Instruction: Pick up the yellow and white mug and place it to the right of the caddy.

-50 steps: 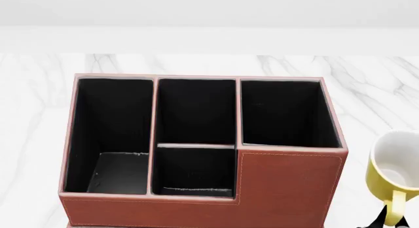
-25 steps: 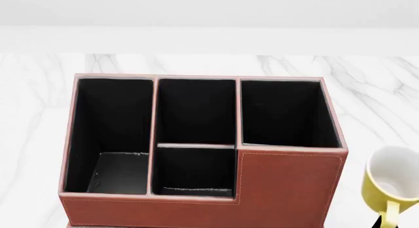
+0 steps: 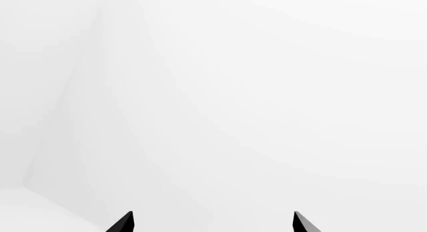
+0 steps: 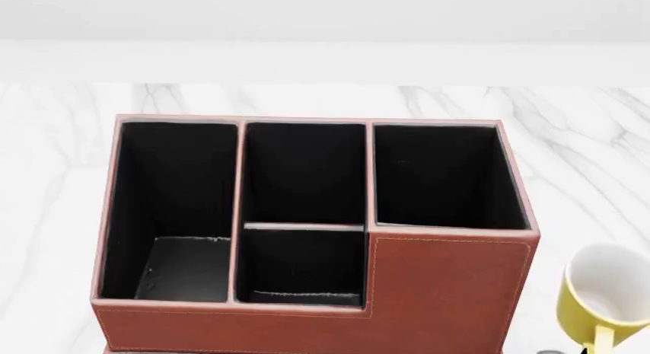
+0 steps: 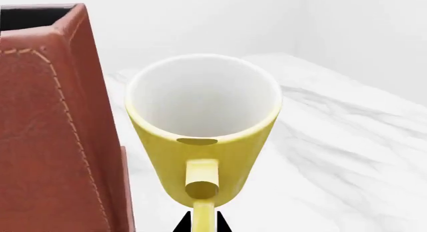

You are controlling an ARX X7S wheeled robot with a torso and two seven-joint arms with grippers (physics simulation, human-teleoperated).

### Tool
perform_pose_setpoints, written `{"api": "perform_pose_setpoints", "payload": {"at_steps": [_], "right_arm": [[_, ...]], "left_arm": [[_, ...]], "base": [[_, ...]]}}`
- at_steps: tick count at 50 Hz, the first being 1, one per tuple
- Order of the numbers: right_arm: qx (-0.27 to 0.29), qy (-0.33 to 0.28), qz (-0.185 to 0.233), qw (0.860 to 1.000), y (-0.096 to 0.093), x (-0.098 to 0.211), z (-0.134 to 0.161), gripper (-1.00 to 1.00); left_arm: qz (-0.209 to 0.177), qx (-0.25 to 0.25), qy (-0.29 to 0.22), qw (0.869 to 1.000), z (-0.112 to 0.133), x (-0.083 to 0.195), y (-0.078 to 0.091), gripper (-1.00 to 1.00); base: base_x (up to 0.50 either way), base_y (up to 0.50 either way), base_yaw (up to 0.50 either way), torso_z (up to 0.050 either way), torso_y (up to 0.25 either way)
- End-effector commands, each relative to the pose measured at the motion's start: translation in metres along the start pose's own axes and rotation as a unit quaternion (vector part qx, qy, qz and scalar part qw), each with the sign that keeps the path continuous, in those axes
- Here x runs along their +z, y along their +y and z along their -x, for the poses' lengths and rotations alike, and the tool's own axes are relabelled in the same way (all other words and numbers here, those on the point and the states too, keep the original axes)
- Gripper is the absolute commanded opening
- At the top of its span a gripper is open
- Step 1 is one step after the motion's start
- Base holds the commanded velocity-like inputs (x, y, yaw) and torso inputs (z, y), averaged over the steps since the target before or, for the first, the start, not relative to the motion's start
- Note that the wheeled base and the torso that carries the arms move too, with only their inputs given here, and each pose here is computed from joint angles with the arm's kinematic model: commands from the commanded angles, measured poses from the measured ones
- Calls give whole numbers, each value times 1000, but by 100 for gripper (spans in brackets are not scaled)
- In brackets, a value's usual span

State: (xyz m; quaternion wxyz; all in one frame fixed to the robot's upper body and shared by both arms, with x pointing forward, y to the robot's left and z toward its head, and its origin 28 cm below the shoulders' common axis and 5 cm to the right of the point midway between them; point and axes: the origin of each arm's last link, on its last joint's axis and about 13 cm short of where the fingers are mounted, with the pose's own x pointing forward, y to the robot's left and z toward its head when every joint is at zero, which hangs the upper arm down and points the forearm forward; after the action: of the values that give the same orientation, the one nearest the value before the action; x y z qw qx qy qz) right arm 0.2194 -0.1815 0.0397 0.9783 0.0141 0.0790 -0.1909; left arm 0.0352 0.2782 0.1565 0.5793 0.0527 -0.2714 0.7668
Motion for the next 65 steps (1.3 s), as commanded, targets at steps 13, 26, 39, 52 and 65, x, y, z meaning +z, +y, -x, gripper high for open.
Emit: {"api": "perform_pose_setpoints", "payload": {"at_steps": [13, 26, 39, 52, 65], "right_arm": [[5, 5, -4, 1000, 2, -6, -5, -100], [11, 20, 0, 1000, 4, -13, -5, -100], [11, 34, 2, 999, 5, -23, -10, -100], [5, 46, 3, 999, 3, -31, -11, -100], [5, 63, 2, 998, 2, -42, -14, -100]], "left_arm": [[0, -1, 0, 1000, 0, 0, 0, 100], [-1, -5, -1, 1000, 1, 0, 0, 100], [1, -3, -1, 1000, 1, 0, 0, 100], [1, -3, -1, 1000, 1, 0, 0, 100], [1, -4, -2, 1000, 1, 0, 0, 100]], "base": [[0, 0, 0, 0, 1], [0, 0, 0, 0, 1], [0, 0, 0, 0, 0], [0, 0, 0, 0, 1], [0, 0, 0, 0, 1]]}}
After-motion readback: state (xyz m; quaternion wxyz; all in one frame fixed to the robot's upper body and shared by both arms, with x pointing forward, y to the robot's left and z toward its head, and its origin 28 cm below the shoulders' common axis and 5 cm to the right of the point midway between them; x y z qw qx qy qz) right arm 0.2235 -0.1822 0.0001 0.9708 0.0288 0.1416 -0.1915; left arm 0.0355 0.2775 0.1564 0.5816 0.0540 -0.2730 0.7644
